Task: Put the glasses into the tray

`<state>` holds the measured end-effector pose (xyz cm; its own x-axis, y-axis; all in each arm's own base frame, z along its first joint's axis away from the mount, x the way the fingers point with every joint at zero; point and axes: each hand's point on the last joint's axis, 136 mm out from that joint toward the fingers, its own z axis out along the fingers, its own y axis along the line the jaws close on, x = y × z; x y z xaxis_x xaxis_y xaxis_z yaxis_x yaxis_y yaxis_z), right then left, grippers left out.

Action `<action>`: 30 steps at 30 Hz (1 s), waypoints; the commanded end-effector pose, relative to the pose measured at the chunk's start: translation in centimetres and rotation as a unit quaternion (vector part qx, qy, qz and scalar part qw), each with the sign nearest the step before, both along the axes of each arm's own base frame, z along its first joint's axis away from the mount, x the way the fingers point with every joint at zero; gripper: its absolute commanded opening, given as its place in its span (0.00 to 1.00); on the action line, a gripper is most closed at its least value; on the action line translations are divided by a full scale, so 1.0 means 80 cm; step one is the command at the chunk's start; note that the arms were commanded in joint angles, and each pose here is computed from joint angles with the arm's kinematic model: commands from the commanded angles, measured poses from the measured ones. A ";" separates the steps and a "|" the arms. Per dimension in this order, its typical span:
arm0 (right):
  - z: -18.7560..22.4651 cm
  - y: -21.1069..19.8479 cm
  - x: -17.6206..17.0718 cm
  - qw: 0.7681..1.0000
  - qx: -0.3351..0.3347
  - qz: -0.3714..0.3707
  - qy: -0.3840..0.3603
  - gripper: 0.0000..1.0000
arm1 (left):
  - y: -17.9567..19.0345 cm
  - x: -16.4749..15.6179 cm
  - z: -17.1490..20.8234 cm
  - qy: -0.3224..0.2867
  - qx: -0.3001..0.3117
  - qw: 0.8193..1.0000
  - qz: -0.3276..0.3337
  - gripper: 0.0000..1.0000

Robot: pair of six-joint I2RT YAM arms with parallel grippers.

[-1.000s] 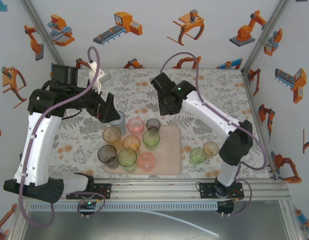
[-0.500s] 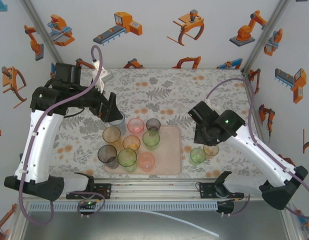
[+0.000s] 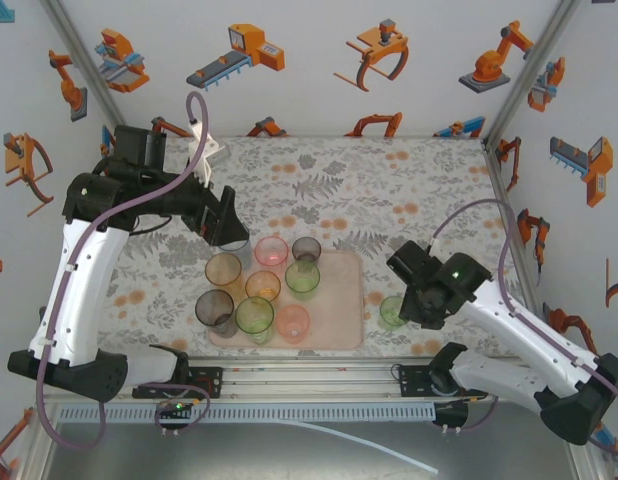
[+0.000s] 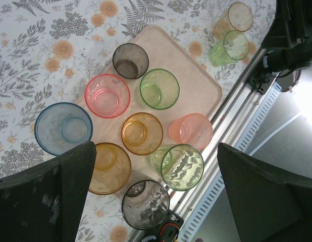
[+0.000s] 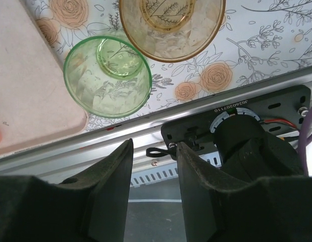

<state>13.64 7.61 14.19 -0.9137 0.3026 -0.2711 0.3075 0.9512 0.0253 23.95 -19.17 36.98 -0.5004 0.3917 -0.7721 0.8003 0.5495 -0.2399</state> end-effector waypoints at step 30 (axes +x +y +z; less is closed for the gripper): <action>-0.043 0.005 0.019 0.998 0.027 -0.058 -0.026 0.40 | -0.004 -0.009 0.005 -0.010 -0.007 1.000 -0.015 0.97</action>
<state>15.02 8.31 11.29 -0.8621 0.4145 -0.2916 0.3998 0.9098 0.1112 23.88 -19.28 36.93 -0.4972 0.3949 -0.7725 0.8031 0.5466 -0.2374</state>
